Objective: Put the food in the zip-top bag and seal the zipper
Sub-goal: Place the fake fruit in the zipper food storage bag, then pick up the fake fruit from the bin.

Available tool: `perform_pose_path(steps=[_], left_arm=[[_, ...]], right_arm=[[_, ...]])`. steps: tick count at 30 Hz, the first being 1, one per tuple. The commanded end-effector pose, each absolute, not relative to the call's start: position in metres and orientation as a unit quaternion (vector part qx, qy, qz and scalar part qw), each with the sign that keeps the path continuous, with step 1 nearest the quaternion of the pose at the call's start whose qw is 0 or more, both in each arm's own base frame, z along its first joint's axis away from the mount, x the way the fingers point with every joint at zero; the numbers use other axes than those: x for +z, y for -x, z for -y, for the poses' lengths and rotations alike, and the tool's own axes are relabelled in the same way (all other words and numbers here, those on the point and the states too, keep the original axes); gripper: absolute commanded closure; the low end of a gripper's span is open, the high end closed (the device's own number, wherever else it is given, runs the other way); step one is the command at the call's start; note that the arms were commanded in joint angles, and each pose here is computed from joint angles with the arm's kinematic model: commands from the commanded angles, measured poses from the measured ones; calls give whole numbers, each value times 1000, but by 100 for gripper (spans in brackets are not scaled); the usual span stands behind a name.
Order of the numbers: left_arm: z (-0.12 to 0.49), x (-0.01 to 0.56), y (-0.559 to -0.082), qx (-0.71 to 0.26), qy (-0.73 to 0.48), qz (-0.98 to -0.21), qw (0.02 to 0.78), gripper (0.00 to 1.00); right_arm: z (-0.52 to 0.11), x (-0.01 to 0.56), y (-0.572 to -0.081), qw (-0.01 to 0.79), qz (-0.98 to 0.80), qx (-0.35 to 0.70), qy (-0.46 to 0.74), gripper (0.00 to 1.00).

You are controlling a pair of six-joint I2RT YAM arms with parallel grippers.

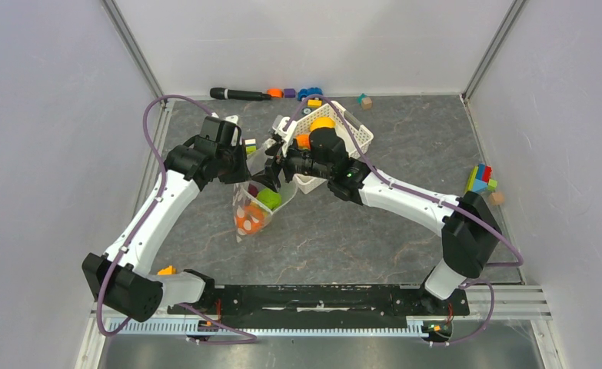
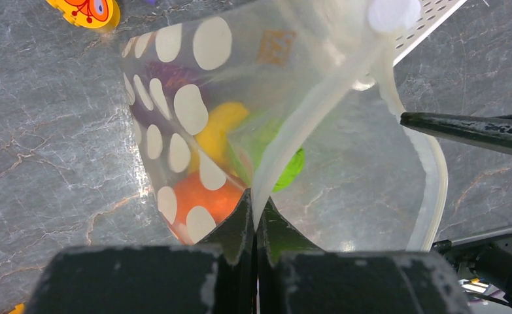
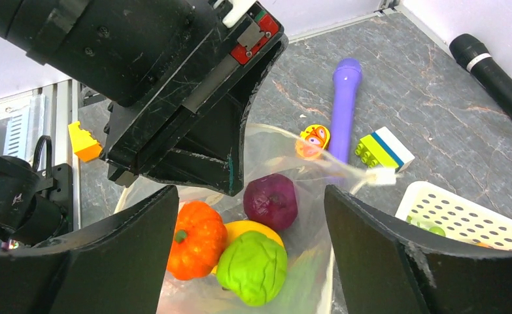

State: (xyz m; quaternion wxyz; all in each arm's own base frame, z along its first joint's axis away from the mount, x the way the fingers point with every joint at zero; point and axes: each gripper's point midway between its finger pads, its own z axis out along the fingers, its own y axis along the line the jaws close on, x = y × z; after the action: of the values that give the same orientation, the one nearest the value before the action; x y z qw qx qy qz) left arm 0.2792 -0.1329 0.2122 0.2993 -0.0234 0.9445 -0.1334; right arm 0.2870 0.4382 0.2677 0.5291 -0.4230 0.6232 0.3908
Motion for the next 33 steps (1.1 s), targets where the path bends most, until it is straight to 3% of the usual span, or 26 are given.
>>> perform_pose_path(steps=[1,3,18,24,33], left_arm=[[135,228,-281,-147,6,-933,328,98],[134,227,-282,-144,7,-934,328,98],[134,225,-283,-140,5,-935,327,98],[132,227,-283,-138,5,-933,332,98],[132,226,-283,-137,5,-934,330,98]], right_arm=[[-442,304,-287,563,-590,395,422,11],[-440,304,-287,562,-591,393,424,2],[-417,350,-285,608,-570,390,392,2],[-376,346,-331,597,-648,349,319,2],[-314,266,-408,518,-779,238,261,2]])
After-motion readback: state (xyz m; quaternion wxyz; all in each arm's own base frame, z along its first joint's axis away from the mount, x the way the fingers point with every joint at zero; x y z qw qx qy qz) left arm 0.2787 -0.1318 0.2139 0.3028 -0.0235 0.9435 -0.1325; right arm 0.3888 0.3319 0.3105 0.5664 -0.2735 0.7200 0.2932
